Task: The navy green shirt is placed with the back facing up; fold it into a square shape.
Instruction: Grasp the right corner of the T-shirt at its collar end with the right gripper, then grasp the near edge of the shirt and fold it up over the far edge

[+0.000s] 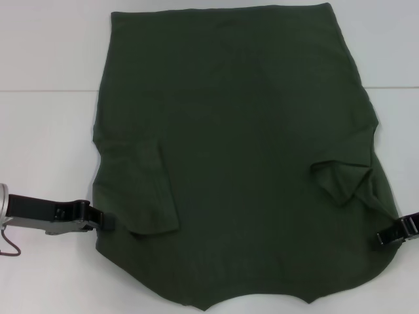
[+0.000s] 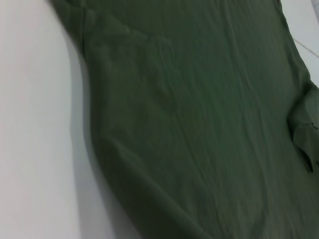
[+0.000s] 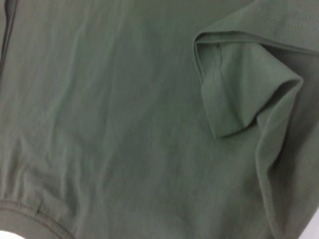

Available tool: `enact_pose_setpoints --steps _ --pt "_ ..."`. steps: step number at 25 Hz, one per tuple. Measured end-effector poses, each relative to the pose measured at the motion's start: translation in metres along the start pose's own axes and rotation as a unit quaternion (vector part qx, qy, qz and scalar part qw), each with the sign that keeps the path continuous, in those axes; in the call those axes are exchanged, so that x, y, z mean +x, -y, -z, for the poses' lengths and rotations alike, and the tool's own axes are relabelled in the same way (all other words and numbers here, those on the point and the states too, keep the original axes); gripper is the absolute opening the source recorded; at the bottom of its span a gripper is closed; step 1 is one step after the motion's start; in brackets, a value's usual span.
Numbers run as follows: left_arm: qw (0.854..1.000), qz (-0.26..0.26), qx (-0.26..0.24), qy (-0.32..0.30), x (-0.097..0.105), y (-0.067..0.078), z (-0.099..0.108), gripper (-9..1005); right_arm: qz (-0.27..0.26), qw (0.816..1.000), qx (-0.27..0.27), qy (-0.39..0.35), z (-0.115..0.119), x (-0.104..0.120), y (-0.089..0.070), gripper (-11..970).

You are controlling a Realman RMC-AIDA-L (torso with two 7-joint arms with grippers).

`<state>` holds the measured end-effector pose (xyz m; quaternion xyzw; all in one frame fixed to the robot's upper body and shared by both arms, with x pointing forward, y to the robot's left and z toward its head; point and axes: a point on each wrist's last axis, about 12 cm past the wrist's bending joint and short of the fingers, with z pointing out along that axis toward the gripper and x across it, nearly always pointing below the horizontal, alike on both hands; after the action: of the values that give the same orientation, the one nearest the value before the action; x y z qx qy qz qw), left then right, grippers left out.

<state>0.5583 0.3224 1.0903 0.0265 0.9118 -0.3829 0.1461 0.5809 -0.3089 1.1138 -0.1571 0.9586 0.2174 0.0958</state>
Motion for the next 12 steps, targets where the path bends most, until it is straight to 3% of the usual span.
enact_pose_setpoints --steps 4,9,12 --pt "1.0 0.002 0.001 0.001 0.0001 -0.0001 0.0 40 0.002 1.0 0.002 -0.001 0.0003 -0.0008 -0.0004 703" --pt "1.0 0.003 0.002 0.0 0.0011 -0.0002 -0.0005 40 0.003 1.0 0.005 -0.001 0.0018 -0.0011 0.0008 452" --pt "1.0 0.002 0.001 0.0 0.0012 -0.0003 -0.0005 40 0.003 1.0 0.006 -0.001 0.0024 -0.0014 0.0011 239"
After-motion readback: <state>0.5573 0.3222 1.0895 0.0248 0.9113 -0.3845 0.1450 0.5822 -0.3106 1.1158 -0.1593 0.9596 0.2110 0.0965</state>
